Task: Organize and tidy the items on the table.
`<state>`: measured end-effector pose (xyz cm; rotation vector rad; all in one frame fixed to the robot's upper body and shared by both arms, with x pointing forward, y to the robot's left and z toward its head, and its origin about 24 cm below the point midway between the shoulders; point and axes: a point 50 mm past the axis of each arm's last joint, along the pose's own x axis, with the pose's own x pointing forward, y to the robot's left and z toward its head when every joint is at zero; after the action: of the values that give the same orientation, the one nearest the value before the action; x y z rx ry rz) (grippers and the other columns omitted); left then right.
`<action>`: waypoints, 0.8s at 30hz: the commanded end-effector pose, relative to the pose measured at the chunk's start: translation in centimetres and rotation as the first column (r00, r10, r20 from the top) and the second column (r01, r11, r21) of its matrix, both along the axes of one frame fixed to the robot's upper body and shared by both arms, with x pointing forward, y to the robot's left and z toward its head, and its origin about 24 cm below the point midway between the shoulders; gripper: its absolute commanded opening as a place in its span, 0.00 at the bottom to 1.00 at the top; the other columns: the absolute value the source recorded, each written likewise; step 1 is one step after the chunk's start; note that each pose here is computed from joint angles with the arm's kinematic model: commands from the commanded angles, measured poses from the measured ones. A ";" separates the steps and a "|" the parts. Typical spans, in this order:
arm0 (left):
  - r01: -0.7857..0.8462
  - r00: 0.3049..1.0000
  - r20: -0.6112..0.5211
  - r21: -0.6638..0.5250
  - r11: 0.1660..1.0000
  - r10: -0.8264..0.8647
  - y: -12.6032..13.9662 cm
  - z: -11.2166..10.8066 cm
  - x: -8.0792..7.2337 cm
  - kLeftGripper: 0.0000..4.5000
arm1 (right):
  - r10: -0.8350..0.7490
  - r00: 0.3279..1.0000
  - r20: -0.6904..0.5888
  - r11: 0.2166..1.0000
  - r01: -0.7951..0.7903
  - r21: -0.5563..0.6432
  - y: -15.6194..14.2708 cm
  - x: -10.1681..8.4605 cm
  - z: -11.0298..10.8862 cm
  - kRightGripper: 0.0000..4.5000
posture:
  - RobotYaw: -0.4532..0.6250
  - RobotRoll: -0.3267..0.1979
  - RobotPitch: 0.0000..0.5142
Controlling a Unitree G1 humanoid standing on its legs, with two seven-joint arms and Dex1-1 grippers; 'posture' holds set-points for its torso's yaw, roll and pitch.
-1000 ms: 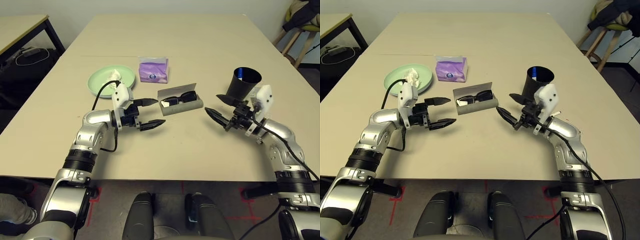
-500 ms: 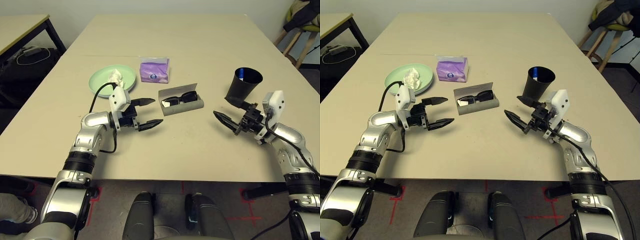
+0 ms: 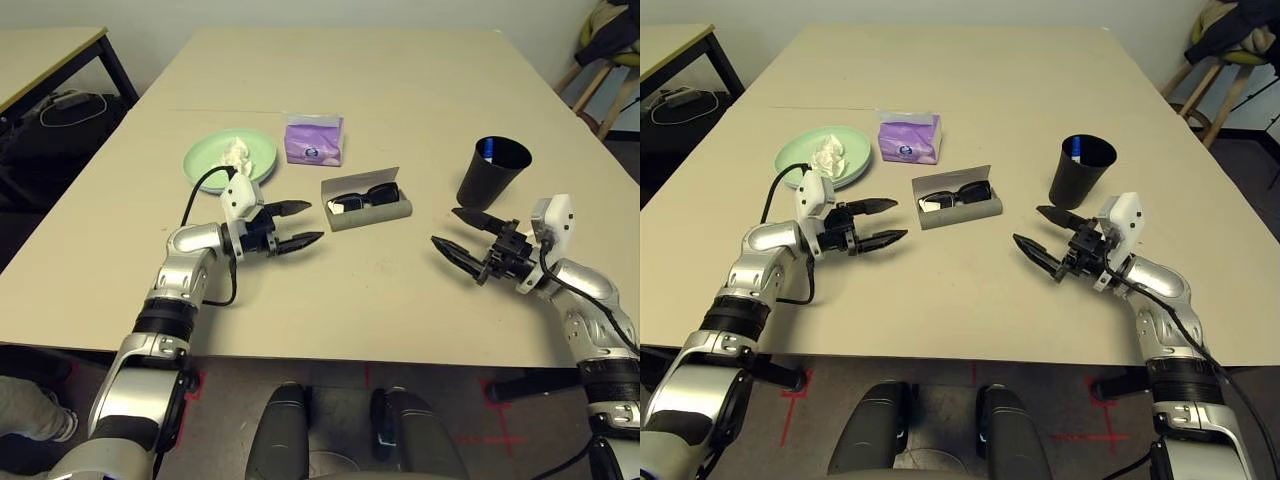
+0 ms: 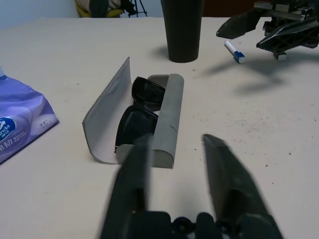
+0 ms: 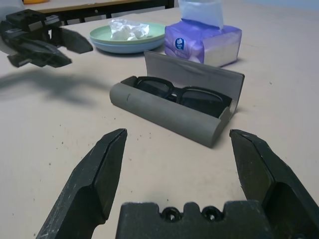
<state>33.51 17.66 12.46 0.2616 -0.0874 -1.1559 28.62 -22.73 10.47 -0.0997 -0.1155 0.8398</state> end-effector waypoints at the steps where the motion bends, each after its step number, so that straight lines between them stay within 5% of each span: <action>1: -0.006 1.000 -0.015 -0.032 0.999 0.005 0.0 0.3 0.4 0.12 | -0.002 1.000 0.006 1.000 0.002 0.005 0.0 -0.4 0.0 1.00 | 0.56 0.62 0.23; 3: -0.043 0.999 -0.015 -0.038 0.998 0.043 0.0 0.5 0.9 0.00 | -0.004 1.000 0.009 1.000 0.004 0.006 0.1 -0.4 0.0 1.00 | 0.56 0.62 0.22; 14: -0.427 0.902 -0.104 -0.059 0.902 0.420 0.0 0.9 4.6 0.00 | -0.012 0.999 0.032 1.000 0.012 0.012 0.9 -0.5 1.1 1.00 | 0.55 0.62 0.23; 24: -0.489 0.869 -0.092 0.000 0.872 0.487 -1.4 0.7 5.9 0.00 | -0.035 0.999 0.018 0.999 0.035 0.006 1.1 -0.7 1.7 1.00 | 0.53 0.62 0.23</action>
<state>39.26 16.68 13.23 0.1729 0.0357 -0.6490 28.22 -21.66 12.27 -0.1056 -0.1491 0.8030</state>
